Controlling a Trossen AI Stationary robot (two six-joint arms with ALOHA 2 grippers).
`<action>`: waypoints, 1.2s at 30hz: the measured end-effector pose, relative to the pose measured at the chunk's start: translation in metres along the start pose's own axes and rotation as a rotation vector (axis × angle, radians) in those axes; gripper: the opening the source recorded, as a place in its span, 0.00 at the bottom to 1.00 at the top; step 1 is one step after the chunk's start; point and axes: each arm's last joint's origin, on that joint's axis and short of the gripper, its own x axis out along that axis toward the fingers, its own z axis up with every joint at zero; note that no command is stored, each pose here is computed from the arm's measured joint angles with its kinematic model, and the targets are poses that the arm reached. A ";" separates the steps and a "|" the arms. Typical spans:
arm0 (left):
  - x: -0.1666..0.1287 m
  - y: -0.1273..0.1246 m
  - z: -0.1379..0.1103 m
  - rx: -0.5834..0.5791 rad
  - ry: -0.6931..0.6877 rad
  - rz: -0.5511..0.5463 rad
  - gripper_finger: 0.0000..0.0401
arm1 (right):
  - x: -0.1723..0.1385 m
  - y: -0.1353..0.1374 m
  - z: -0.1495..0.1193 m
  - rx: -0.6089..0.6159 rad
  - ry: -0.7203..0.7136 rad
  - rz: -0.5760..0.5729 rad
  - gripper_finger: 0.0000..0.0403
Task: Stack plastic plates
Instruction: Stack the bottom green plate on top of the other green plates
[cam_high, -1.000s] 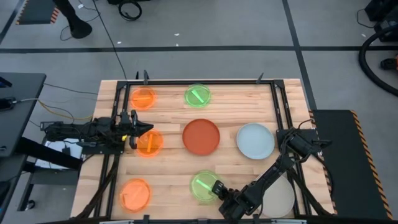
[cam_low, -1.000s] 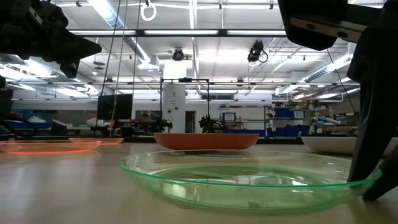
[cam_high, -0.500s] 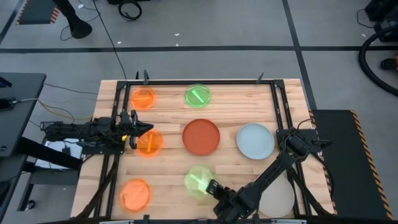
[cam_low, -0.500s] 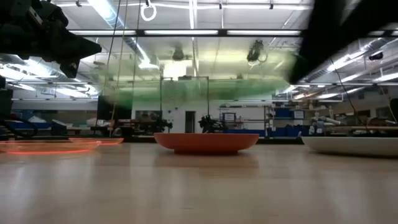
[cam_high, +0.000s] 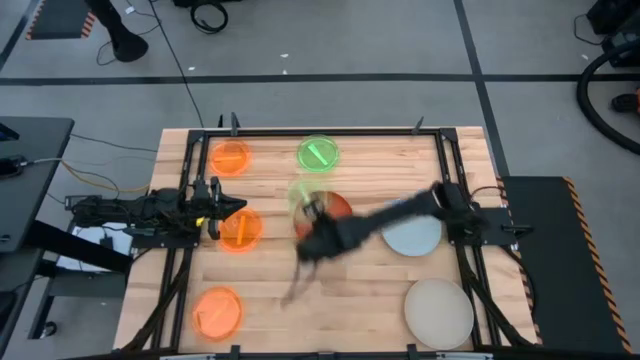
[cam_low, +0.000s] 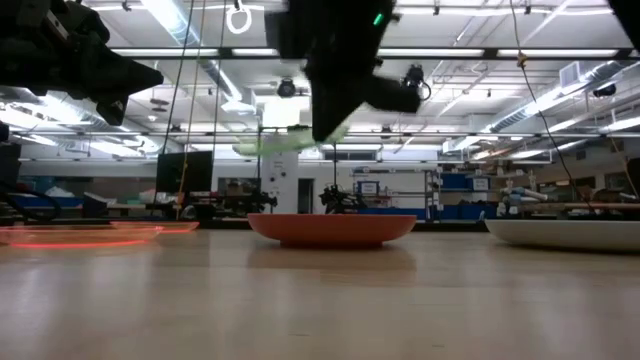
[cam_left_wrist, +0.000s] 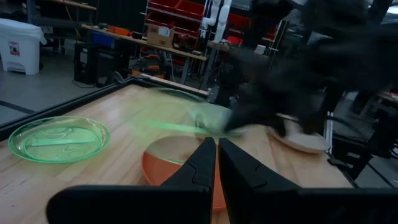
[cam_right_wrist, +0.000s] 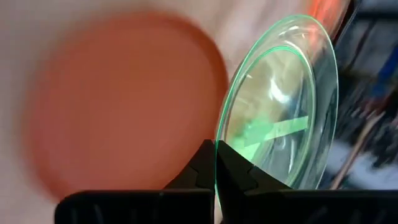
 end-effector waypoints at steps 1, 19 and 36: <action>0.000 0.000 0.000 0.000 0.000 0.000 0.07 | 0.014 -0.014 -0.008 0.035 0.028 0.013 0.02; 0.000 0.000 0.000 0.000 0.000 0.000 0.07 | 0.150 -0.119 -0.119 0.482 0.046 0.175 0.02; 0.000 0.000 0.000 0.000 0.000 0.000 0.07 | 0.167 -0.104 -0.113 0.481 -0.069 0.172 0.02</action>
